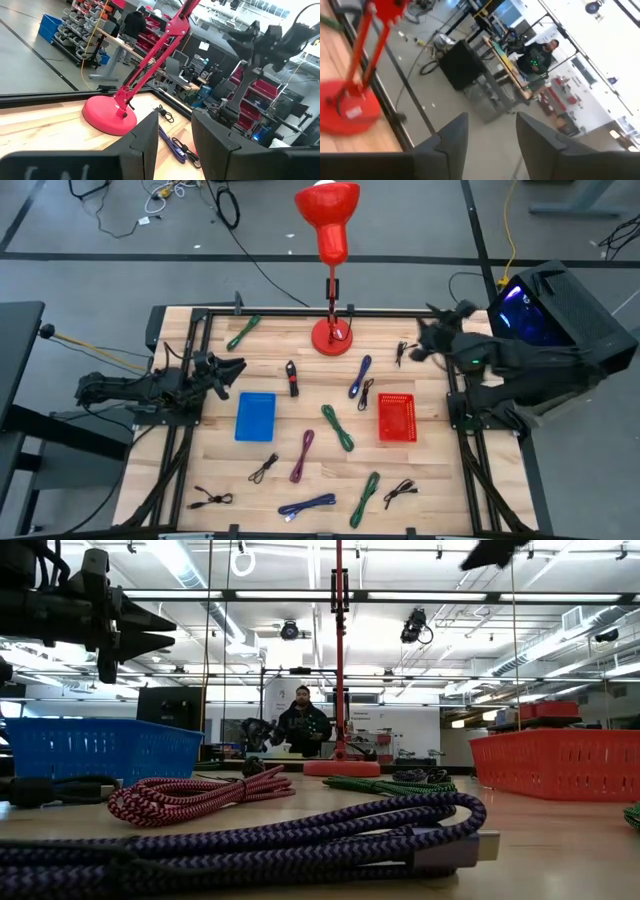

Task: Pick & Place USB Port
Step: Put the black charger cable into the red bin

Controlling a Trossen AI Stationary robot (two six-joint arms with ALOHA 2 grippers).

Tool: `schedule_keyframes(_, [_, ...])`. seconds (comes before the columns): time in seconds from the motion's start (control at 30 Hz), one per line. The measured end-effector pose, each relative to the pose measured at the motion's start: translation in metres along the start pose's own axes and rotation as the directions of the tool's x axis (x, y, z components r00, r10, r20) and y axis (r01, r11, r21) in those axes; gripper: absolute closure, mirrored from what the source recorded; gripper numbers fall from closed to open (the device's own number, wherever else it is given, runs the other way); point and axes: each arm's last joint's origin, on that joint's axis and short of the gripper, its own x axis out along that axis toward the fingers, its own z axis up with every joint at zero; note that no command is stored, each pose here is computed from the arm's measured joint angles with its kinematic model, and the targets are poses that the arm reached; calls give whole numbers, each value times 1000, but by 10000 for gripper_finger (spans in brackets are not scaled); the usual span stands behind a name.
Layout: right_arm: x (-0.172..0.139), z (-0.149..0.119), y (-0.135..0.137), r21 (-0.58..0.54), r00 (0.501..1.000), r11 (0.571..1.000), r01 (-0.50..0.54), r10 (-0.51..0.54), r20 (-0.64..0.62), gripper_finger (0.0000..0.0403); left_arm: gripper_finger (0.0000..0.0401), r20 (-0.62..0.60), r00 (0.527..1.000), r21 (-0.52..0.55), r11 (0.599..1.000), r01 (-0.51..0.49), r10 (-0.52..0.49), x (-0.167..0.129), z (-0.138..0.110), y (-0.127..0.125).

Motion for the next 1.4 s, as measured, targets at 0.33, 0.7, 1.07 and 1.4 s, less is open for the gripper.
schedule_keyframes(0.33, [64, -69, 32, 236, 904, 943, -236, 302, -302, 259, 279, -33, 999, -16, 999, 32, -32, 0, -2, -1])
schedule_keyframes(0.7, [96, -147, 51, 544, 814, 791, -280, 496, -302, 220, 279, -40, 999, -13, 999, 33, -34, 0, -2, 0])
schedule_keyframes(1.07, [95, -159, 68, 680, 769, 674, -289, 586, -255, 177, 279, -41, 999, -11, 999, 33, -33, 0, -2, 0])
schedule_keyframes(1.4, [91, -185, 94, 770, 712, 575, -276, 660, -238, 176, 279, -43, 999, -2, 999, 33, -33, 0, -3, 0])
